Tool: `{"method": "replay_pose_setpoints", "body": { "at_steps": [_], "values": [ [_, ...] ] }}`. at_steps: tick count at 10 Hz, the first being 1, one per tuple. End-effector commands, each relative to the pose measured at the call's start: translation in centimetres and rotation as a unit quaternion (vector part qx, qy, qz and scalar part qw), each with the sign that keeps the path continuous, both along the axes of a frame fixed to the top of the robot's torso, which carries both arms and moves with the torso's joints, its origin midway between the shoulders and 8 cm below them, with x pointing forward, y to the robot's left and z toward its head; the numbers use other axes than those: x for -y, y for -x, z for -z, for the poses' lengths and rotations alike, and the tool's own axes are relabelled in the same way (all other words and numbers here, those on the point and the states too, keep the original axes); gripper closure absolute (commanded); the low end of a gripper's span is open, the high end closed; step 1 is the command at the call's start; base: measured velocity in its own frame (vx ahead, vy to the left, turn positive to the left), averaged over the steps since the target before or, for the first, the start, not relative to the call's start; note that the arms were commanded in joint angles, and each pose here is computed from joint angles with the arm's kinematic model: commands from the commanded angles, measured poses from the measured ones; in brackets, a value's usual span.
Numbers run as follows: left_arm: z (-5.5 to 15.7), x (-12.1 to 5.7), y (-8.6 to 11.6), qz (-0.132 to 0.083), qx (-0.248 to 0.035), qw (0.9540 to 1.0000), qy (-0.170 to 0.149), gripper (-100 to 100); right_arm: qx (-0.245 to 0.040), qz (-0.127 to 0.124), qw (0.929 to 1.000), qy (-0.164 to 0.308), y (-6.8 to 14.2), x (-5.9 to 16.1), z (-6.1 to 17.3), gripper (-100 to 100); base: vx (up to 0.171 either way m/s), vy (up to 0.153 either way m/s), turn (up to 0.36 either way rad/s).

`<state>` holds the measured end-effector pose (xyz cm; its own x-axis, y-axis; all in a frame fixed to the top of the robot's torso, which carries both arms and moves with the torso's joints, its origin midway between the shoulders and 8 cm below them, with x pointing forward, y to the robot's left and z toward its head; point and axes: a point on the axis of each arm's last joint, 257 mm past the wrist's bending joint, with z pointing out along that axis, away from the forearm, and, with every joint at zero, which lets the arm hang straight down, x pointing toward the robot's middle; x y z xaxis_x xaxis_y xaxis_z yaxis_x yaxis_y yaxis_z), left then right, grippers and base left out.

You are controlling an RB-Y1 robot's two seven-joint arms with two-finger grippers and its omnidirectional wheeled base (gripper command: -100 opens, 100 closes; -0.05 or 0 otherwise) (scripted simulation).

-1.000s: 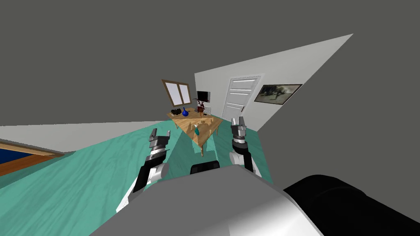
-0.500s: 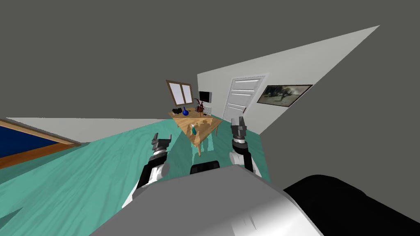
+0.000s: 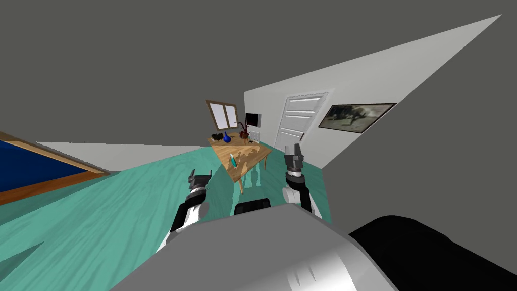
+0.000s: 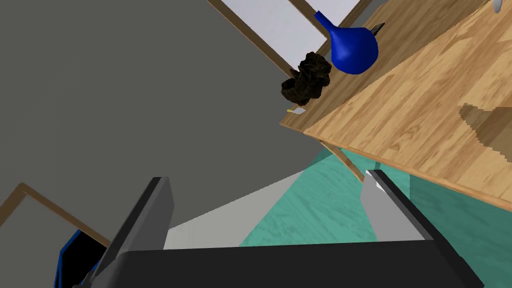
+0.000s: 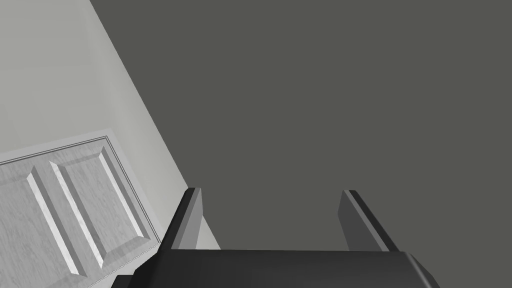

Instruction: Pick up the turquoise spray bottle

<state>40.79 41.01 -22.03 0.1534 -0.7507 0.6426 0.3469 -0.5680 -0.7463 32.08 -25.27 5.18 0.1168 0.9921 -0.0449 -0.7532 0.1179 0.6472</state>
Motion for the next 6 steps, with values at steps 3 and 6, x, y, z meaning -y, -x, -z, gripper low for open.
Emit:
{"method": "replay_pose_setpoints", "body": {
  "at_steps": [3,6],
  "values": [
    [3.7,-2.0,-0.1,-0.014,-0.018,0.9966,0.079,-100,0.000,0.000,1.0000,0.000,0.0,0.0,0.0,0,0.050,-0.194,0.044],
    [7.0,-3.9,0.0,-0.036,-0.024,0.9860,0.161,-100,0.000,0.000,1.0000,0.000,0.0,0.0,0.0,0,0.114,-0.196,0.044]
  ]
}}
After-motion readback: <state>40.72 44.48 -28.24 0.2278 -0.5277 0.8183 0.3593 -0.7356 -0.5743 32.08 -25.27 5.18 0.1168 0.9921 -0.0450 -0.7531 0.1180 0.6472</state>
